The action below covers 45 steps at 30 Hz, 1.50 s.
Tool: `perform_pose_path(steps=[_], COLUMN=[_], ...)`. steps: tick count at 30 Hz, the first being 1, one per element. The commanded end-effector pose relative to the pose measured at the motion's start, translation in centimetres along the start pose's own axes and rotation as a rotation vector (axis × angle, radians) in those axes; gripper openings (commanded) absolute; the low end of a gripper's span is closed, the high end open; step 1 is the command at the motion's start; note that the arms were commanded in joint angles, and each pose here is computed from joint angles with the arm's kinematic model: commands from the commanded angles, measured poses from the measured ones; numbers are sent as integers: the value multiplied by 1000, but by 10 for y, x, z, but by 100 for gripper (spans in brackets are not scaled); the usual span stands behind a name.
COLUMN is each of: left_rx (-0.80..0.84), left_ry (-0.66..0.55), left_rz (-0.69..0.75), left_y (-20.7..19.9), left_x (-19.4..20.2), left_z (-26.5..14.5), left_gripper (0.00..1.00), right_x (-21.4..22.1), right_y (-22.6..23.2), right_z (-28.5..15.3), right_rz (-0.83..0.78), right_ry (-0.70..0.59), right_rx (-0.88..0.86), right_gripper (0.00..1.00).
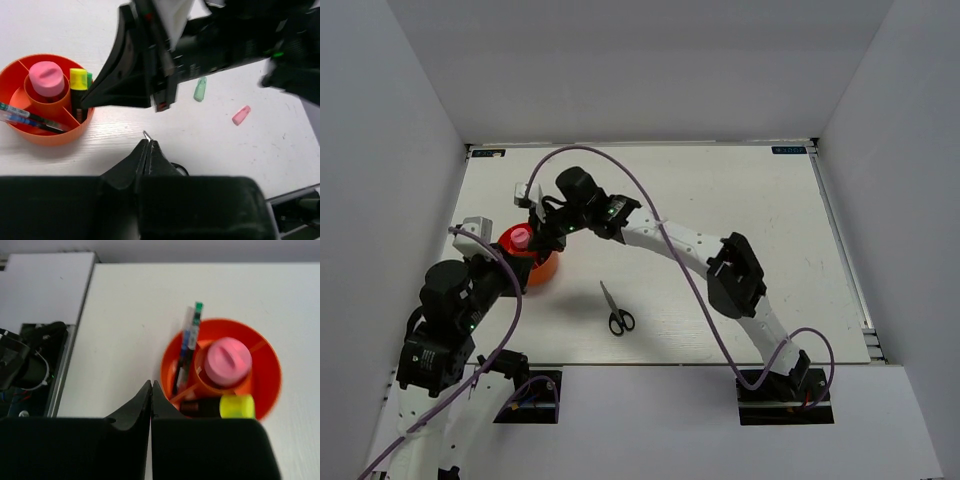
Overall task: Sort the stationery into containers
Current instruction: Place the pen in the storage box, then pick up the scissors from the center of the board.
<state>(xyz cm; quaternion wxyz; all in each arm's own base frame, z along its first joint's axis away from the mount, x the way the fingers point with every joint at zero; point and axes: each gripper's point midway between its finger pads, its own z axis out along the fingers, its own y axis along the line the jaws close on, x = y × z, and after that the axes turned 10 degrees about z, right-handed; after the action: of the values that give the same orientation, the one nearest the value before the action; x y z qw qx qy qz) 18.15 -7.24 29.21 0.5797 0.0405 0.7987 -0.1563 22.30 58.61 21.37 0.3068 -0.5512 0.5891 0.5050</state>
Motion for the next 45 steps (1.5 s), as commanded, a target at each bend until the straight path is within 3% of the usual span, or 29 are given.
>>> perform_pose_path(steps=[1,3,7,8,10,11,12,13,15,17,18,19,20,21,25,27,28,29,31,32,34,36,45], left_rx=[40,85,150,174,200,230,259,275,302,376,383,391,474,460,601,688,660,668,684,682,683,677,654], left_ry=[43,101,303,361,485,524,553,625,657,761,758,815,818,857,849,888,891,871,950,925,970,999,974], left_rz=[-9,-14,-60,-78,-123,-140,-142,-130,-47,95,147,185,307,355,659,799,849,879,978,1012,1049,1080,1121], left_y=[-8,-14,-23,-27,-30,-35,-40,-42,-49,-65,-68,-71,-86,-86,-116,-129,-125,-133,-134,-141,-141,-140,-141], left_x=[5,18,57,67,92,100,105,119,122,140,132,143,149,159,172,193,195,193,216,210,224,234,244], left_z=[3,11,34,41,52,53,54,60,62,61,63,68,64,71,78,79,86,92,96,104,112,120,143], left_gripper=[7,1,1,2,13,20,32,36,44,46,46,46,44,43,31,27,24,22,22,22,38,46,47], right_x=[-8,17,85,124,159,165,170,171,191,184,184,182,180,178,173,174,177,177,175,174,167,163,159], right_y=[-4,-18,-48,-44,-48,-42,-39,-37,-24,-19,-15,-12,-4,-4,6,9,12,11,13,15,16,17,23], right_z=[-51,-75,-142,-158,-185,-201,-208,-228,-238,-261,-270,-272,-282,-286,-303,-318,-324,-328,-339,-342,-355,-364,-372], right_rz=[4,35,137,203,291,331,359,405,488,541,561,565,586,588,561,512,505,497,467,461,434,420,436], right_ry=[121,225,419,505,564,557,560,538,548,485,458,436,389,359,268,247,236,221,182,176,142,112,64], right_rx=[188,325,576,589,633,646,648,656,635,657,662,652,641,651,641,663,672,682,694,698,732,755,733], right_gripper=[0,0,0,0,0,10,33,43,47,44,25,13,3,0,0,17,36,44,46,46,46,46,46])
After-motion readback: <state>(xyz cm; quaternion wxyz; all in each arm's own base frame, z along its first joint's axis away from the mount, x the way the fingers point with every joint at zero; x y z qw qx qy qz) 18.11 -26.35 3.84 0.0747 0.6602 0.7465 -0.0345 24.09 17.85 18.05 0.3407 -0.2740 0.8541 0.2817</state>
